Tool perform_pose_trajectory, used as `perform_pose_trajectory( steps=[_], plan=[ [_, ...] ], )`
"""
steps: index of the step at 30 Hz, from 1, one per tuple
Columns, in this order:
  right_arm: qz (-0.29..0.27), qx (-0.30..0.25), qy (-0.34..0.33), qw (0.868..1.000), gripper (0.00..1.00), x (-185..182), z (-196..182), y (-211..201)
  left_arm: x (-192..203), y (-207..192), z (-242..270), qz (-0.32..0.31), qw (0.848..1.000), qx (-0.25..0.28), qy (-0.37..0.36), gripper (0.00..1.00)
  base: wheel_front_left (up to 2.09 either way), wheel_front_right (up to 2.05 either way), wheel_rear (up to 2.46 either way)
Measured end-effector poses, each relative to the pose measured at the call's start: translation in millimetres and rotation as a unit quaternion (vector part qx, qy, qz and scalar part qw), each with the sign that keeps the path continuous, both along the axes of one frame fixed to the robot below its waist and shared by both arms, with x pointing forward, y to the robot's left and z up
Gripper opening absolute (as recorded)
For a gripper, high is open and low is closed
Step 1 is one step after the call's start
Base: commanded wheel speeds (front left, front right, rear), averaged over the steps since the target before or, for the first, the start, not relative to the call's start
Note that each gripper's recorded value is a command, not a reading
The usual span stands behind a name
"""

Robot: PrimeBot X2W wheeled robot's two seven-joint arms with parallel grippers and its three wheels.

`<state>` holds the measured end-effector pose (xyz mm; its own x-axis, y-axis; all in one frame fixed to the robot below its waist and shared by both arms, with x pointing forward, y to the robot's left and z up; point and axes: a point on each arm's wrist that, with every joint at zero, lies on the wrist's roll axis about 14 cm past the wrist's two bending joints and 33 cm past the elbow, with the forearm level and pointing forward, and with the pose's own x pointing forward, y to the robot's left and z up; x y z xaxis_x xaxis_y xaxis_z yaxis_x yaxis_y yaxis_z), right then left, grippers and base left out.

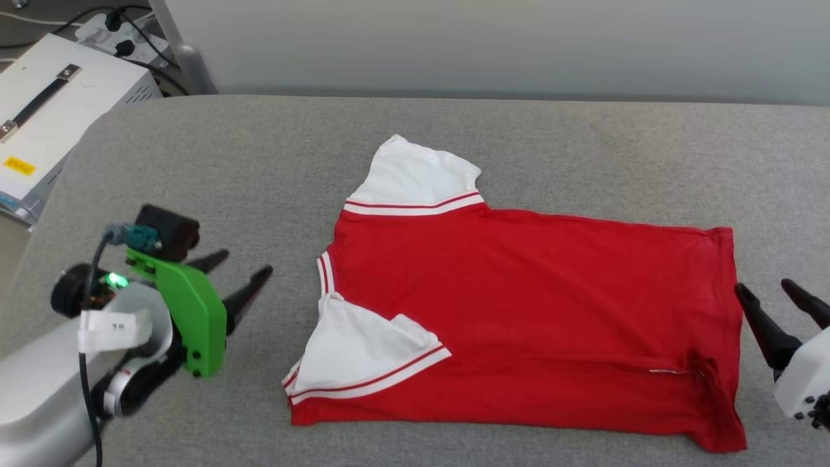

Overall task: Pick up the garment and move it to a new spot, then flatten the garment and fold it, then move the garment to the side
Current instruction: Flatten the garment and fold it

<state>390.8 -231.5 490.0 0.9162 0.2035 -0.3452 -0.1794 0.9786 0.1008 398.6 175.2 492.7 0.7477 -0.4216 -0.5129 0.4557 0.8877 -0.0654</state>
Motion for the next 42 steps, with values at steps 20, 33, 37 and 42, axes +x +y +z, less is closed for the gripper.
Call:
perform_pose_trajectory(
  steps=[20,33,37,42],
  plan=[
    [-0.085,0.0,-0.235,0.968,1.0,27.8,60.4,5.8,159.6,-52.6,71.2,-0.016,0.991,-0.008,-0.133,1.0,0.0,0.0,0.0],
    [-0.096,-0.016,-0.191,0.977,1.0,55.9,5.7,1.9,219.2,-93.6,-41.9,-0.096,0.978,0.105,0.15,1.0,0.0,0.0,0.0],
    [-0.098,-0.021,-0.174,0.98,1.0,61.3,-11.5,-1.5,228.3,-100.0,-68.5,-0.101,0.969,0.118,0.192,1.0,0.0,0.0,0.0],
    [-0.099,-0.026,-0.157,0.982,1.0,66.1,-29.2,-4.4,225.7,-108.9,-111.3,-0.117,0.954,0.142,0.239,1.0,0.0,0.0,0.0]
  ],
)
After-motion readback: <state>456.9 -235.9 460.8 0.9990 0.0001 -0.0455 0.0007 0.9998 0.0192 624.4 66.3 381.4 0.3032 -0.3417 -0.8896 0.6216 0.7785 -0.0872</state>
